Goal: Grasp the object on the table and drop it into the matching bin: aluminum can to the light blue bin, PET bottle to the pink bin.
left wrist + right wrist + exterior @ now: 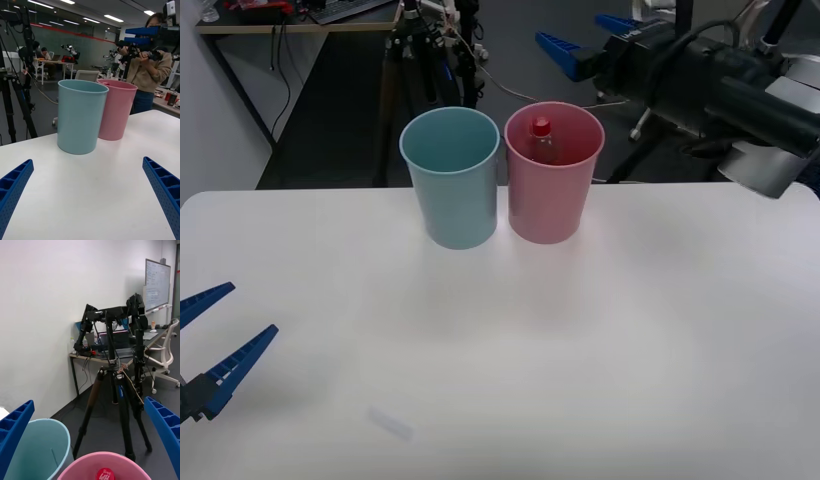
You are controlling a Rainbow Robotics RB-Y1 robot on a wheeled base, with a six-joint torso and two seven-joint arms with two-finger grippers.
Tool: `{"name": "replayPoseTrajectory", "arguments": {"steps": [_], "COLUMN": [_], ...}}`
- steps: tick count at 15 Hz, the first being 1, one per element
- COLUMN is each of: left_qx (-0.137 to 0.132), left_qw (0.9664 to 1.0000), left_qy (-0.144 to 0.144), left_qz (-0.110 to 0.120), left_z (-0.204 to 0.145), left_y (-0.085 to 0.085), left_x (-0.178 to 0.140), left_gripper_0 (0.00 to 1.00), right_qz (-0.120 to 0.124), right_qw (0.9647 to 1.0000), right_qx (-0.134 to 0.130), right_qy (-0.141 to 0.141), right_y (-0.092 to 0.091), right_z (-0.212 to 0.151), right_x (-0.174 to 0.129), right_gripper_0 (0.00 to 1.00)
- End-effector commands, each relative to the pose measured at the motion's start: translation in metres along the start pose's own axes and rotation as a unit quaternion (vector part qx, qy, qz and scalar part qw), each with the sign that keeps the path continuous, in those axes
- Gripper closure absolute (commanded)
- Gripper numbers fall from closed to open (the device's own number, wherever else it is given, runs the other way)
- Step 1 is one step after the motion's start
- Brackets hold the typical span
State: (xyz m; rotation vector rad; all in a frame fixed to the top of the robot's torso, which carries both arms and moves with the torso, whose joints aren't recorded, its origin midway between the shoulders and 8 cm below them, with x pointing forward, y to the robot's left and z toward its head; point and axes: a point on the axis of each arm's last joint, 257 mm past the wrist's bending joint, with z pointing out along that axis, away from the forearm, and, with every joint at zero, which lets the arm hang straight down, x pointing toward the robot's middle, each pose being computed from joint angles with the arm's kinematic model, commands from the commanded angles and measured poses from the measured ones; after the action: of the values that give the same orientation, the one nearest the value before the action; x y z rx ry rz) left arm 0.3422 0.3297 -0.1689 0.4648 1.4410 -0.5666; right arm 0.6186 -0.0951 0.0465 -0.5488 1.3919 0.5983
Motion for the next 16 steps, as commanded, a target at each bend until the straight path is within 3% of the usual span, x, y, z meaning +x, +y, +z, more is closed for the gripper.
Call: {"name": "replayPoseTrajectory", "arguments": {"steps": [1,4,8,16], "left_qx": [0.000,0.000,0.000,0.000], "left_qw": [1.0000,1.0000,1.0000,1.0000], "left_qy": [0.000,0.000,0.000,0.000], "left_qz": [0.000,0.000,0.000,0.000], "left_z": [0.000,0.000,0.000,0.000], "left_y": [0.000,0.000,0.000,0.000], "left_x": [0.000,0.000,0.000,0.000], "left_gripper_0": [0.00,0.00,0.00,0.00], "right_qz": [-0.010,-0.018,-0.005,0.023], "right_qw": [0.9998,0.9988,0.9980,0.9962], "right_qx": [-0.020,-0.044,-0.062,-0.084], "right_qy": [0.001,-0.011,-0.008,0.005], "right_y": [0.018,0.039,0.058,0.071], "right_z": [-0.028,-0.064,-0.109,-0.166], "right_x": [0.001,-0.004,0.008,0.040], "right_gripper_0": [0.00,0.00,0.00,0.00]}}
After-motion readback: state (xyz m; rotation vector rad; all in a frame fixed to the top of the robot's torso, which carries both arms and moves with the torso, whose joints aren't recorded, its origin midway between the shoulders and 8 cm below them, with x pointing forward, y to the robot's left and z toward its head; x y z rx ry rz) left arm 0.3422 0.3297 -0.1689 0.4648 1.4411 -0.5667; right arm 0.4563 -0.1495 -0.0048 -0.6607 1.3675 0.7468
